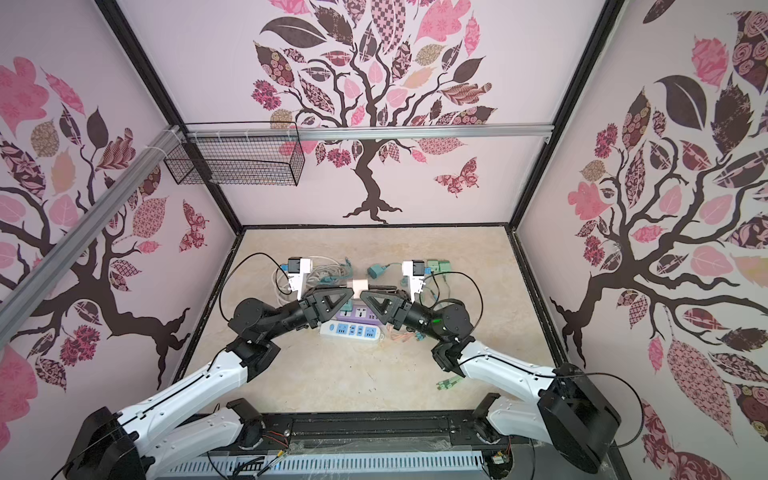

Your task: Insert the plug

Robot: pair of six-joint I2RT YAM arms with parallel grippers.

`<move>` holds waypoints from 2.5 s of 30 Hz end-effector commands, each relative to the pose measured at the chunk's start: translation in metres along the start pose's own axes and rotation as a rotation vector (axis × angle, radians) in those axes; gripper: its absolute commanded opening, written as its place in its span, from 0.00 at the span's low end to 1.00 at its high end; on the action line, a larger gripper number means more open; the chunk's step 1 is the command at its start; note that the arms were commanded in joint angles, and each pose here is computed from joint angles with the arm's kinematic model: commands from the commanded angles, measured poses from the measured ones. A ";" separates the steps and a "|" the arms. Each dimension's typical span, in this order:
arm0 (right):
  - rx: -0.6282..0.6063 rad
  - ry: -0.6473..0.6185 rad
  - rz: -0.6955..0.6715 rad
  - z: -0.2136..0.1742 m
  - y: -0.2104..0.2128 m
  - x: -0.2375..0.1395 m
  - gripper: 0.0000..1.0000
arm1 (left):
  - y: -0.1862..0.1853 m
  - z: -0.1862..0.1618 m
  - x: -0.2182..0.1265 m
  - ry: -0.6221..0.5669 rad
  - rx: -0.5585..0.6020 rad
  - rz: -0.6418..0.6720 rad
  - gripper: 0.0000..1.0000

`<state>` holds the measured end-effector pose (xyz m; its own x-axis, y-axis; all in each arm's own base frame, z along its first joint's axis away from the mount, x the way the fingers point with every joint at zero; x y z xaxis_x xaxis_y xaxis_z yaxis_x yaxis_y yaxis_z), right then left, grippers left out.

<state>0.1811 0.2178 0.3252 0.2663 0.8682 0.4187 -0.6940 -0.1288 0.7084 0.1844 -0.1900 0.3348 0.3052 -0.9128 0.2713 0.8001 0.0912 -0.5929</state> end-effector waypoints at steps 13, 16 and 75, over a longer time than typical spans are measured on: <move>-0.024 0.017 0.075 0.010 0.014 0.013 0.29 | -0.001 -0.002 -0.006 -0.052 0.022 0.013 0.00; -0.022 0.027 0.068 0.009 0.012 0.014 0.25 | 0.000 -0.002 -0.006 -0.050 0.023 0.016 0.00; -0.145 0.076 0.050 -0.015 0.020 0.029 0.55 | -0.017 0.012 -0.017 -0.177 0.072 0.116 0.00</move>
<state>0.1715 0.2489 0.3359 0.2187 0.9044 0.3663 -0.7663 -0.0732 0.6382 0.1700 -0.1731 0.3454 0.4480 -0.8304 0.3312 0.7913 0.1959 -0.5793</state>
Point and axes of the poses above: each gripper's point midway between its finger pads, its own x axis out along the fingers, its own y axis along the line the jaws close on, z = x × y, the point moved 9 cm from there along -x, back along the fingers, and after that the axes turned 5 degrees about x, right-handed, at the moved point
